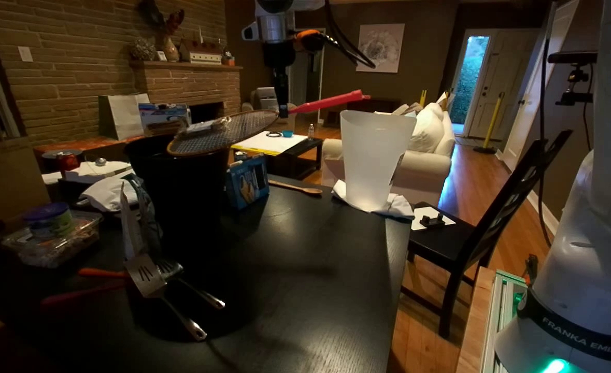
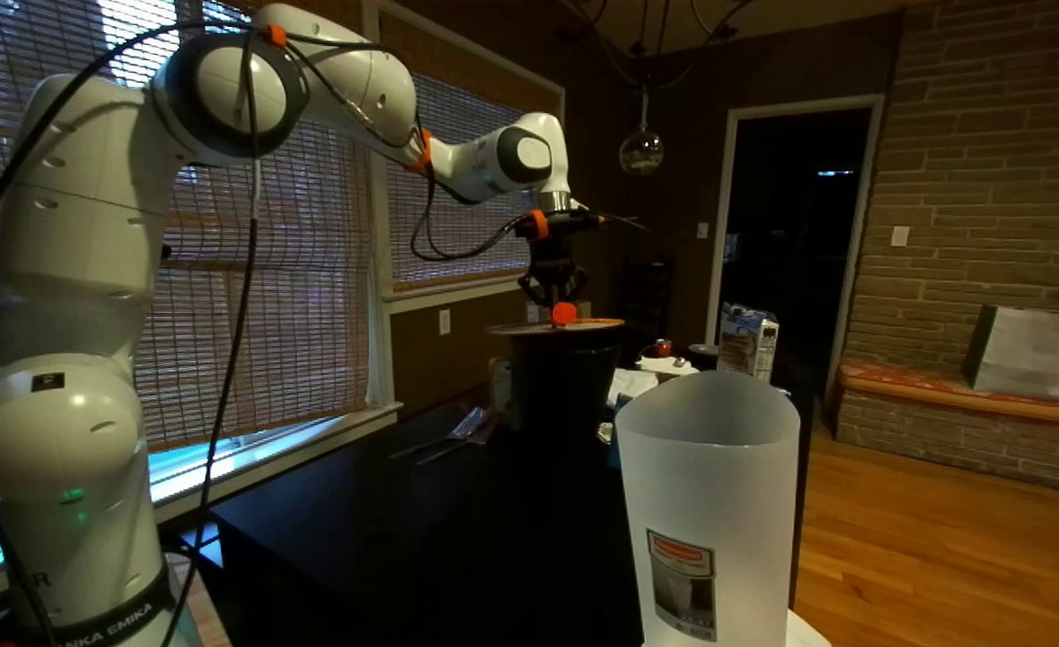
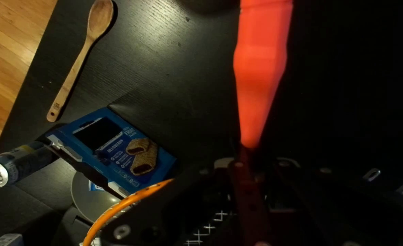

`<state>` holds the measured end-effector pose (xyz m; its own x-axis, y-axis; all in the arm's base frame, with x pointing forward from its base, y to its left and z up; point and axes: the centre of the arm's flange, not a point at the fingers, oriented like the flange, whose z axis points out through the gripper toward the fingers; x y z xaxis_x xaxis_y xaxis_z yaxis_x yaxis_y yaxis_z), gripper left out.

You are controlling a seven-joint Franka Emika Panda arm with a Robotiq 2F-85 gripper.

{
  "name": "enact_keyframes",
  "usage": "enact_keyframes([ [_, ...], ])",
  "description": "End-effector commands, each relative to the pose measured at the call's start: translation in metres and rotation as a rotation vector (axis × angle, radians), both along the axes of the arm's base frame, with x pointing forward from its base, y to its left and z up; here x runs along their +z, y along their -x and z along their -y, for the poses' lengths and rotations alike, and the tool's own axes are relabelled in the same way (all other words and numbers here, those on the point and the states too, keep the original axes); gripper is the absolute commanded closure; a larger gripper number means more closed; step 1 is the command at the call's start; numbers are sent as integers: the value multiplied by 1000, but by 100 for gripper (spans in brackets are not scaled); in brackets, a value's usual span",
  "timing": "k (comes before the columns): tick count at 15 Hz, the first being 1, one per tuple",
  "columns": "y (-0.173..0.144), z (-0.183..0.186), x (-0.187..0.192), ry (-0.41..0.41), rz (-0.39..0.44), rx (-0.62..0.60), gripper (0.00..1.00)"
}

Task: Pick up the racket and place the packet on the racket in the bin.

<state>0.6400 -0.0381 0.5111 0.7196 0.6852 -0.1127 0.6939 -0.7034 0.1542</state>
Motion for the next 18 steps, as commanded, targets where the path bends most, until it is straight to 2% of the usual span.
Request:
enact_keyframes([
  [1, -22, -3, 13, 39, -17, -1, 97],
  [8, -34, 4, 16, 58, -38, -49, 97],
  [14, -38, 9, 33, 57, -138, -124, 97],
  [18, -39, 7, 46, 66, -152, -134, 97],
])
